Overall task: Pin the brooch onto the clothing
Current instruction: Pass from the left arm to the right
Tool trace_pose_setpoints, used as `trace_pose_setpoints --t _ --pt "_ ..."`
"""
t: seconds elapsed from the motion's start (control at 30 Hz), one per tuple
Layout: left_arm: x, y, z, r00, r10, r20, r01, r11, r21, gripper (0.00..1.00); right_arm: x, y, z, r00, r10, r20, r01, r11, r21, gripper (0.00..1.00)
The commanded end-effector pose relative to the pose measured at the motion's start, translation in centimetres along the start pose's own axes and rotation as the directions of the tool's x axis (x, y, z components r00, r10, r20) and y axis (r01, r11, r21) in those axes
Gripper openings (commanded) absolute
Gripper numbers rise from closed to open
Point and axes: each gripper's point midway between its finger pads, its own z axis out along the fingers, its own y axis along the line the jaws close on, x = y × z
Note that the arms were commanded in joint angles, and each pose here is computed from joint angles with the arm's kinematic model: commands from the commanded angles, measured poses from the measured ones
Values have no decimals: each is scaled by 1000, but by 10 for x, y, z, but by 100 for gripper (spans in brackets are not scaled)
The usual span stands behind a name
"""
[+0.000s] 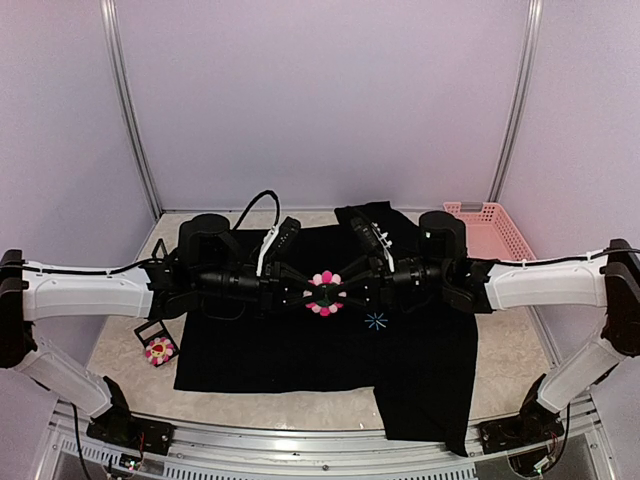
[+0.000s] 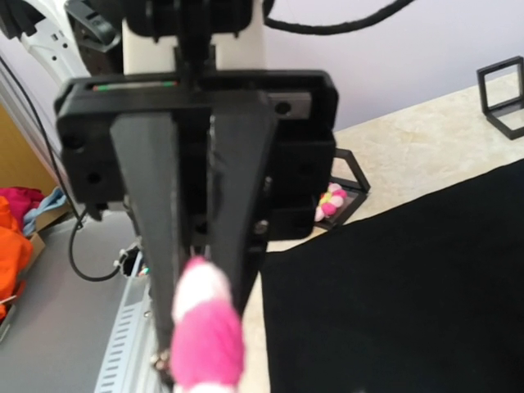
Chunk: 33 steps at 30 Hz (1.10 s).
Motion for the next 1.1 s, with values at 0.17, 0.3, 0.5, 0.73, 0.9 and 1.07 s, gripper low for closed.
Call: trace_pose_setpoints --t 0.17,0.3,0.5,0.73,0.9,1.07 --pt "-15 -7 3 999 29 44 -30 999 21 0 5 6 19 1000 14 -17 -15 998 -61 35" --pt "-14 -6 3 999 24 41 -25 1000 18 0 6 7 21 1000 20 -15 -21 997 -75 27" --pt "-15 -5 3 999 27 47 -27 1000 10 0 8 5 22 999 35 -17 -36 997 -66 1" --pt "-15 5 1 999 21 49 -19 999 -50 0 8 4 21 999 52 -2 -52 997 -57 0" --pt "-18 15 -8 998 39 53 -33 993 -110 19 5 -7 13 997 70 30 -71 997 19 0" --pt "-18 21 -18 996 75 48 -66 985 -159 42 -4 -18 0 992 86 94 -96 991 98 0"
